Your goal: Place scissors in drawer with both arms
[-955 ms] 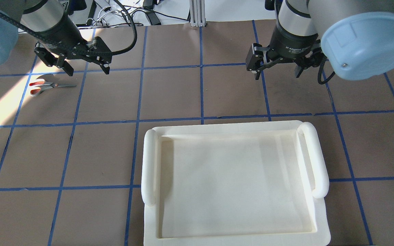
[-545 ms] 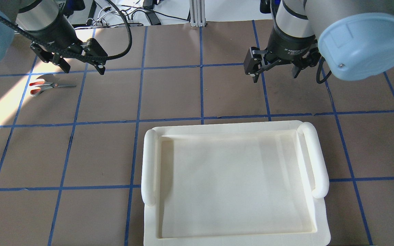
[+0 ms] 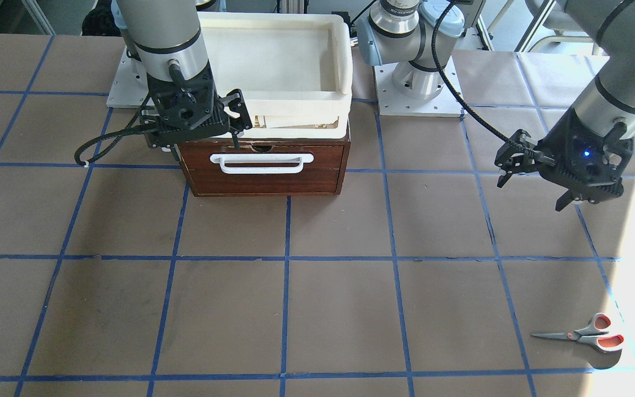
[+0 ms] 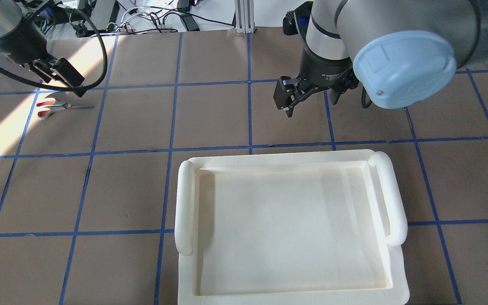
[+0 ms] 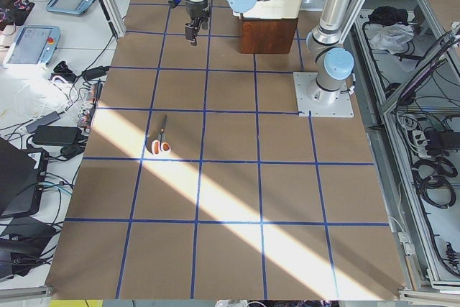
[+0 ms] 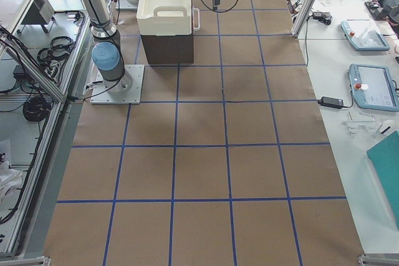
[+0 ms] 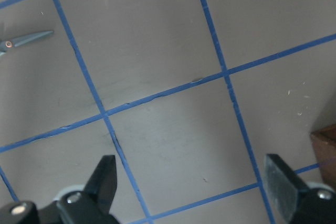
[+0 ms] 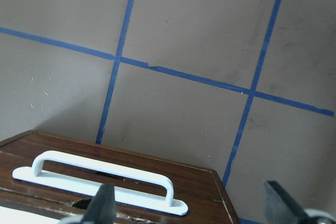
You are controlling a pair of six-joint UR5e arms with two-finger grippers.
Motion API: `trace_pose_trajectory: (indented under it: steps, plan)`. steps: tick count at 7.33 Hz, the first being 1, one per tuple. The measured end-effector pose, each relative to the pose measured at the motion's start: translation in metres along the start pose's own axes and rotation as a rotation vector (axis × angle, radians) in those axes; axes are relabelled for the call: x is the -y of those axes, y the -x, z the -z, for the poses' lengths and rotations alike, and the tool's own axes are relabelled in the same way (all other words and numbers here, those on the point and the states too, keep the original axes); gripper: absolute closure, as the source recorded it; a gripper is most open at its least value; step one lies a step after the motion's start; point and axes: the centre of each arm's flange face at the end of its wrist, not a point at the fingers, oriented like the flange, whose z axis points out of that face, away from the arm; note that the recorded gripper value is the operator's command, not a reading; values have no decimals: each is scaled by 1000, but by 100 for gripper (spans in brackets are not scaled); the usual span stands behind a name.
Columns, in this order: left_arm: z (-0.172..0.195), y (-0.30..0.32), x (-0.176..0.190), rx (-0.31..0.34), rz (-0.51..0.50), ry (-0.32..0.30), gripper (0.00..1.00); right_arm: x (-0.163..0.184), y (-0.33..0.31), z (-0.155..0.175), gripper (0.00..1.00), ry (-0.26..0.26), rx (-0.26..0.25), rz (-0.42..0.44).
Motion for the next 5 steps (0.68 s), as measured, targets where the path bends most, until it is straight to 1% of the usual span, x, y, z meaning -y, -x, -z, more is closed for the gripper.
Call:
trace_pose_trajectory:
  steps: [2, 3, 4, 5]
  plan:
    - [-24, 53, -10, 18, -235, -4, 0, 5, 18, -11, 0, 38, 2, 237]
    - [-40, 79, -13, 30, -347, -5, 0, 10, 20, -11, 0, 78, 8, 366]
    - [-59, 102, -13, 49, -447, 0, 0, 22, 21, -15, 0, 116, 23, 491]
    - [-80, 122, -11, 68, -541, 8, 0, 35, 21, -22, 0, 139, 44, 603]
